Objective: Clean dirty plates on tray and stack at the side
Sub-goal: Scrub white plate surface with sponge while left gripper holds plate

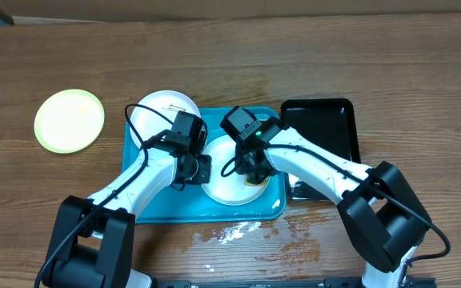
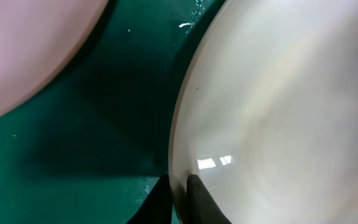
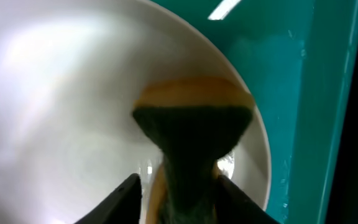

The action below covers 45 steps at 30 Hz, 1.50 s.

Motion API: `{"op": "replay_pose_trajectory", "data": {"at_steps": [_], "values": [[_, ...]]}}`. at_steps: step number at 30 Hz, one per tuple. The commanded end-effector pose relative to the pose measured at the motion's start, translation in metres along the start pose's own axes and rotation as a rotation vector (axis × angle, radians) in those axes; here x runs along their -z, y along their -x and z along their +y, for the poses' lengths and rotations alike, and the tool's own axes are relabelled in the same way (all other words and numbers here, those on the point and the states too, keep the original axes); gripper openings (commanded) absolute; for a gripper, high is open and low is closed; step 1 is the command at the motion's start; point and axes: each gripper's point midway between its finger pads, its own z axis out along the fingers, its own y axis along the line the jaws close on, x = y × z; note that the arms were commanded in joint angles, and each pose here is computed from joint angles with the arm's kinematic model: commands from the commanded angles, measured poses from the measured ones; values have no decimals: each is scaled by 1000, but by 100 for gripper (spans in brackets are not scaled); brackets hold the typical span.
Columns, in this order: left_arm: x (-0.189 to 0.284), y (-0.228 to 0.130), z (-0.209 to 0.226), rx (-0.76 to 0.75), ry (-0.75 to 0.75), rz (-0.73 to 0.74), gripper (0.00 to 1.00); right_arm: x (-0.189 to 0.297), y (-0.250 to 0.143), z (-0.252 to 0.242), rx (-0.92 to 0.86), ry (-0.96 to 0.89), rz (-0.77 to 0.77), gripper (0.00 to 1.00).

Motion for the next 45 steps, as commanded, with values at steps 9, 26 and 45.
{"op": "replay_pose_trajectory", "data": {"at_steps": [9, 26, 45], "values": [[2, 6, -5, 8, -10, -8, 4, -5, -12, -11, -102, -39, 46, 5], [2, 3, -4, 34, -3, 1, 4, -34, -13, -15, -126, -80, 71, 4], [2, 1, 6, 32, 53, 7, 4, -57, -16, 17, -136, 120, 171, 4]]}}
